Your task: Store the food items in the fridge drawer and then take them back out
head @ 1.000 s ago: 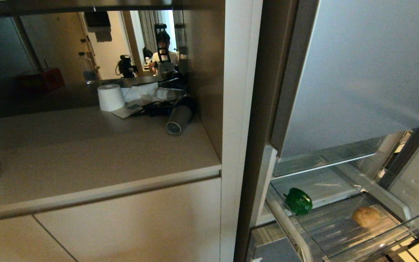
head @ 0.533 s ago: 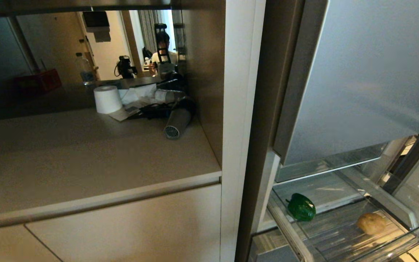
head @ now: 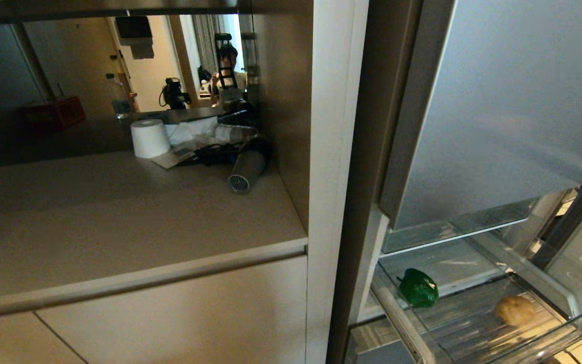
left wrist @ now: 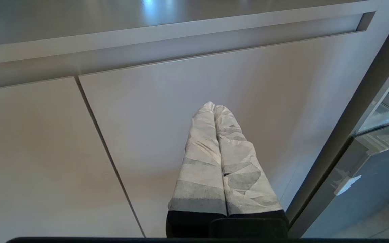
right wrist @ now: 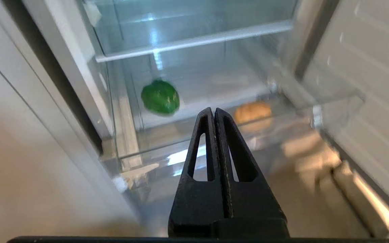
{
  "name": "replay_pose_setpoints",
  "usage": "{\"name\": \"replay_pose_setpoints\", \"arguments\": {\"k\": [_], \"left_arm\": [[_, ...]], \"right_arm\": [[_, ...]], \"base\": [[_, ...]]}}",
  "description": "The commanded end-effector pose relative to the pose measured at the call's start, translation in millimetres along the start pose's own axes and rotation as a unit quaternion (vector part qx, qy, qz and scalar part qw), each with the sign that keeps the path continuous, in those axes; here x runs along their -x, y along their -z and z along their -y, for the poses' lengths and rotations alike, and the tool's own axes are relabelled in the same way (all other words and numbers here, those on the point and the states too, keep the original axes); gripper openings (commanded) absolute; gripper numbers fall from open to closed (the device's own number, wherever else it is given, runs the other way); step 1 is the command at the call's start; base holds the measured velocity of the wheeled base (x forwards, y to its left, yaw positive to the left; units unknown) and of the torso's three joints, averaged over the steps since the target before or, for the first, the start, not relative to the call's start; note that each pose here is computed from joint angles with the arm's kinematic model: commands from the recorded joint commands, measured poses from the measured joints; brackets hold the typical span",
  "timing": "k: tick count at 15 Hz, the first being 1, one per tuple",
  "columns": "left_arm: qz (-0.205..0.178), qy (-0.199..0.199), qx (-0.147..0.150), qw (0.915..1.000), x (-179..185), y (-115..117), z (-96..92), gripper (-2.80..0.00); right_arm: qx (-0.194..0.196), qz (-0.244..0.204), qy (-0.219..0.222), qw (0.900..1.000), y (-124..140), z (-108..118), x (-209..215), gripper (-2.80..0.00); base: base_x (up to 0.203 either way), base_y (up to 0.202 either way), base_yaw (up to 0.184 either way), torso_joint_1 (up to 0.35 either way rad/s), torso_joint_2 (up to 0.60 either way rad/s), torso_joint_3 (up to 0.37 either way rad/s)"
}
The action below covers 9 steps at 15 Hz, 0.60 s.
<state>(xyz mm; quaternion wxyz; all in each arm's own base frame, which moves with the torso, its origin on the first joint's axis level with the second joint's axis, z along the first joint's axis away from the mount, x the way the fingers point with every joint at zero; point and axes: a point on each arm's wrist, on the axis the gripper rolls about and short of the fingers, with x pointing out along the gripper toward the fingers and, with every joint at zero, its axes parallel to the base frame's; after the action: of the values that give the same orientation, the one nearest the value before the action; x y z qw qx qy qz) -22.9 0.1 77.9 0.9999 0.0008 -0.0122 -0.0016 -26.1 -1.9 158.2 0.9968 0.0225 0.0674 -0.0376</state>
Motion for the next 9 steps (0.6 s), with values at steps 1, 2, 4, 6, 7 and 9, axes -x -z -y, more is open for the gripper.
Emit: {"name": "replay_pose_setpoints", "arguments": {"k": [1, 2, 4, 6, 7, 9], "left_arm": [[-0.005, 0.0, 0.0, 1.0, -1, 3, 0.0, -2.8], [-0.005, 0.0, 0.0, 1.0, -1, 3, 0.0, -2.8], [-0.005, 0.0, 0.0, 1.0, -1, 3, 0.0, -2.8], [-0.005, 0.0, 0.0, 1.0, -1, 3, 0.0, -2.8], [-0.005, 0.0, 0.0, 1.0, -1, 3, 0.0, -2.8], [-0.005, 0.0, 0.0, 1.0, -1, 3, 0.0, -2.8]], "right_arm": [[-0.009, -0.136, 0.019, 0.991, -42, -6, -52, -2.8], [-0.015, -0.173, 0.027, 0.984, -52, -8, -73, -2.8], [-0.025, -0.22, 0.042, 0.974, -60, -10, -109, -2.8], [-0.042, -0.264, 0.06, 0.962, -58, -11, -143, -2.8], [-0.054, -0.286, 0.071, 0.954, -54, -11, -158, -2.8], [-0.086, -0.322, 0.103, 0.937, -40, -4, -192, -2.8]], "base": [[0.0, 0.0, 0.0, 0.0, 0.0, 0.0], [0.0, 0.0, 0.0, 0.0, 0.0, 0.0], [0.0, 0.0, 0.0, 0.0, 0.0, 0.0], [0.0, 0.0, 0.0, 0.0, 0.0, 0.0], [0.0, 0.0, 0.0, 0.0, 0.0, 0.0], [0.0, 0.0, 0.0, 0.0, 0.0, 0.0]]}}
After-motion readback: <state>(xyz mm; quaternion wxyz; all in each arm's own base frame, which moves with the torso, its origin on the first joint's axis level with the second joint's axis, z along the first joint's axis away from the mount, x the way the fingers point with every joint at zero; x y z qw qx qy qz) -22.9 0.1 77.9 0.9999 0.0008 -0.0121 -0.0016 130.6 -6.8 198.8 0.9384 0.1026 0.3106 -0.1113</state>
